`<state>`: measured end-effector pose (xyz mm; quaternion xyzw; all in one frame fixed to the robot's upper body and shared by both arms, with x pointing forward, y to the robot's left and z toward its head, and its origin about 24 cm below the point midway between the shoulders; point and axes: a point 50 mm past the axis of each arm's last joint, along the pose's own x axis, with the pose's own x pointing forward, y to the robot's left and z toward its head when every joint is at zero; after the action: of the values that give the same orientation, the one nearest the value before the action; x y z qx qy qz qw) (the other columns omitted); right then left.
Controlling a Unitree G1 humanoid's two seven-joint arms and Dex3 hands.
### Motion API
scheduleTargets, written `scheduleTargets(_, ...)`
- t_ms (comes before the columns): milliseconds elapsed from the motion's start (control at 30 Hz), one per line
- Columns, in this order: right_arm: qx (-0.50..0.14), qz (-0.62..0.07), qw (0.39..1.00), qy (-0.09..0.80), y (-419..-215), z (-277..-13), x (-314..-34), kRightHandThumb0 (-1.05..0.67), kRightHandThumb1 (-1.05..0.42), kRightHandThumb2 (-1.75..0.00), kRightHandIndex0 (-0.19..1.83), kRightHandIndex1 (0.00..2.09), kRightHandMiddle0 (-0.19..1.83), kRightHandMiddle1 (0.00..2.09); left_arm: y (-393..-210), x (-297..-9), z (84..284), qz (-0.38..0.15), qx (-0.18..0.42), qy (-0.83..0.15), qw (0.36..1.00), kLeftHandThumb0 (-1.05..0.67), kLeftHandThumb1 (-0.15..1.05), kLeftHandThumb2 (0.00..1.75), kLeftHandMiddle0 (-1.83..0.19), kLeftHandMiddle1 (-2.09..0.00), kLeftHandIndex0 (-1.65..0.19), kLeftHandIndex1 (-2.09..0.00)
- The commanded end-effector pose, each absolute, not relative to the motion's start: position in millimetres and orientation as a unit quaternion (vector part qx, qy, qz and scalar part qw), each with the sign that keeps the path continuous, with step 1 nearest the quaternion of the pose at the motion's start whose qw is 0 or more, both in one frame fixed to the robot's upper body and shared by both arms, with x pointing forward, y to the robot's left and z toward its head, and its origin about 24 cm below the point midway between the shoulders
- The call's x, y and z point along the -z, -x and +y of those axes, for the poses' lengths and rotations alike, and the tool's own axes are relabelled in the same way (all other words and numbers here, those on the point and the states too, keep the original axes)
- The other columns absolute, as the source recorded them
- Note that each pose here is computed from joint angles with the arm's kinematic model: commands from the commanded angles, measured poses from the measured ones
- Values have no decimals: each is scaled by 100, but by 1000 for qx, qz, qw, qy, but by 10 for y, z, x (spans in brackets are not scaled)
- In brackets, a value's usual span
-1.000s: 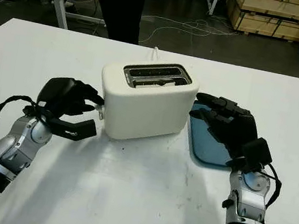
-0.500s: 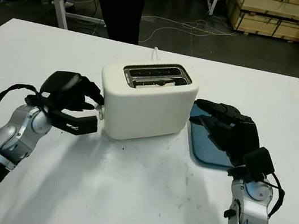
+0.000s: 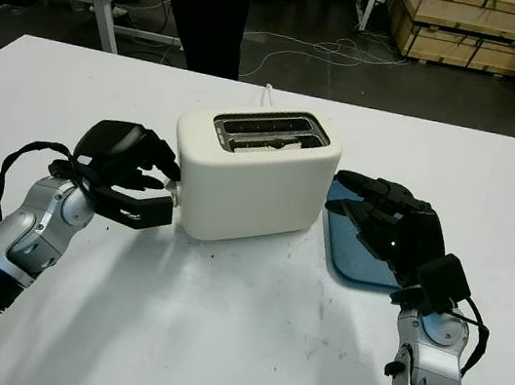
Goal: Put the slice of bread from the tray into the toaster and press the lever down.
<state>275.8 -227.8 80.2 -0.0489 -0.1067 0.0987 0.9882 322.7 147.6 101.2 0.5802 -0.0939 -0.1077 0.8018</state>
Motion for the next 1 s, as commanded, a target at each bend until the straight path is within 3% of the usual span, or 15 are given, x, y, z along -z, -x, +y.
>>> scheduleTargets(0, -96, -93, 990, 54, -2773, -2316, -825, -41, -92, -20, 85, 50, 93, 1, -2649, -104, 655, -29, 375, -559, 739, -29, 77, 0, -102, -96, -128, -5)
scheduleTargets(100, -92, -89, 990, 58, -2761, -2335, -812, -43, -92, -18, 85, 50, 95, 1, -2534, 286, 650, 74, 409, -572, 707, -8, 70, 0, -103, -47, -115, -1)
scheduleTargets(133, -91, -88, 990, 61, -2762, -2349, -819, -44, -92, -18, 86, 50, 95, 1, -2441, 399, 623, 88, 425, -572, 696, -15, 72, 2, -108, -40, -116, -2)
scheduleTargets(233, -91, -91, 990, 59, -2788, -2378, -830, -44, -92, -17, 87, 50, 97, 2, -2371, 488, 577, 94, 454, -570, 678, -27, 78, 3, -110, -35, -116, -2)
scheduleTargets(300, -92, -92, 990, 61, -2806, -2370, -833, -45, -92, -17, 88, 50, 98, 2, -2424, 458, 589, 102, 456, -583, 664, -25, 79, 2, -106, -33, -115, -1)
scheduleTargets(367, -93, -91, 989, 64, -2817, -2347, -836, -45, -92, -17, 88, 50, 97, 1, -2470, 437, 609, 112, 455, -593, 655, -13, 75, 1, -101, -28, -112, 0)
scheduleTargets(467, -94, -92, 989, 66, -2833, -2326, -850, -46, -92, -17, 88, 49, 97, 1, -2533, 406, 667, 124, 449, -586, 663, -18, 78, 2, -102, -28, -112, -1)
scheduleTargets(833, -99, -100, 988, 58, -2880, -2284, -862, -44, -92, -17, 90, 47, 95, 0, -2702, 78, 788, 63, 407, -587, 696, -23, 77, 0, -109, -35, -117, -2)
scheduleTargets(900, -101, -101, 988, 58, -2887, -2279, -864, -44, -92, -17, 90, 47, 96, 0, -2741, -11, 805, 46, 401, -584, 705, -27, 82, 0, -91, -84, -119, -3)
scheduleTargets(967, -103, -101, 988, 57, -2894, -2278, -864, -45, -92, -17, 90, 47, 96, 0, -2781, -112, 833, 34, 385, -578, 719, -27, 83, 0, -84, -100, -116, -2)
